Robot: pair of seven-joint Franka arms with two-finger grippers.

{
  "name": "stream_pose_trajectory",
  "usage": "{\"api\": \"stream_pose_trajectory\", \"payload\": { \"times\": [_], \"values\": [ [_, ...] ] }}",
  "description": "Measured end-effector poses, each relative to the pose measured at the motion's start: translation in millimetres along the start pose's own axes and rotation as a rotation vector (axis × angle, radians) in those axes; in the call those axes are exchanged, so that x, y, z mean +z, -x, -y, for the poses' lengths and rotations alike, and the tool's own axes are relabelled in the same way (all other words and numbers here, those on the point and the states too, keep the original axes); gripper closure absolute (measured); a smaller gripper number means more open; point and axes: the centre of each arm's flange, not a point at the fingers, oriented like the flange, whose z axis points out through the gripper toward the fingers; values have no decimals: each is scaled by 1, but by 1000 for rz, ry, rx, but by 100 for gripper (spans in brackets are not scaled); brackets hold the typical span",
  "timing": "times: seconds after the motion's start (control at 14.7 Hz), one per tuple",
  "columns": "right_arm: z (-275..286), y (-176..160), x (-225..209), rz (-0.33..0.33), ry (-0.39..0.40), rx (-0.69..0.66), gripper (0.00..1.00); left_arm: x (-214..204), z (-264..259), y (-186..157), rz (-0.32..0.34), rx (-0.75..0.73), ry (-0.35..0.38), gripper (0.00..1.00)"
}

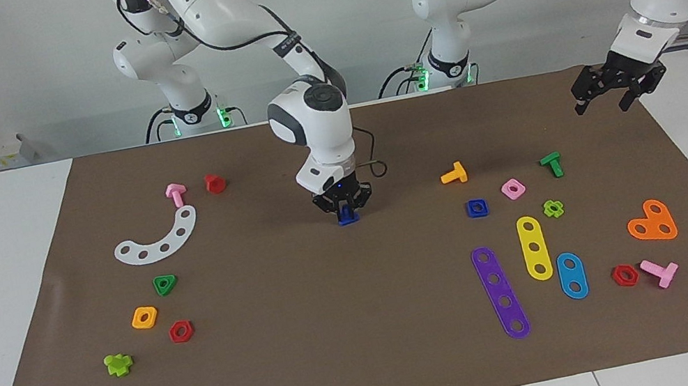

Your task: Unscrew and place screws in storage area

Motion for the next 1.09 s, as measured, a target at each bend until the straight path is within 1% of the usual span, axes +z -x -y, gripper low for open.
{"api": "stream_pose_trajectory", "payload": {
  "times": [0.14, 0.2, 0.27, 0.34, 0.48, 0.61, 0.75, 0.88, 1.09],
  "values": [
    [0, 0, 0, 0, 0, 0, 81, -14, -20, 1, 15, 13, -22, 2],
    [-1, -1, -1, -1, 0, 1, 81, -21, -26, 1, 15, 19, -26, 0],
    [-2, -3, -2, -4, -2, 5, 81, -27, -29, 3, 12, 22, -29, 0],
    [-6, -7, -6, -10, -5, 14, 81, -33, -30, 5, 7, 22, -31, 0],
    [-26, -27, -25, -36, -17, 56, 81, -39, -31, 10, 8, 22, -31, 0],
    [-60, -53, -53, -67, -26, 113, 81, -42, -34, 12, 6, 27, -33, 0],
    [-99, -75, -73, -84, -21, 159, 81, -47, -38, 12, 6, 34, -34, 0],
    [-143, -96, -75, -88, -6, 175, 81, -50, -41, 12, 4, 38, -35, 0],
    [-223, -125, -65, -75, 29, 161, 81, -51, -41, 12, 6, 38, -35, 0]
  ]
}}
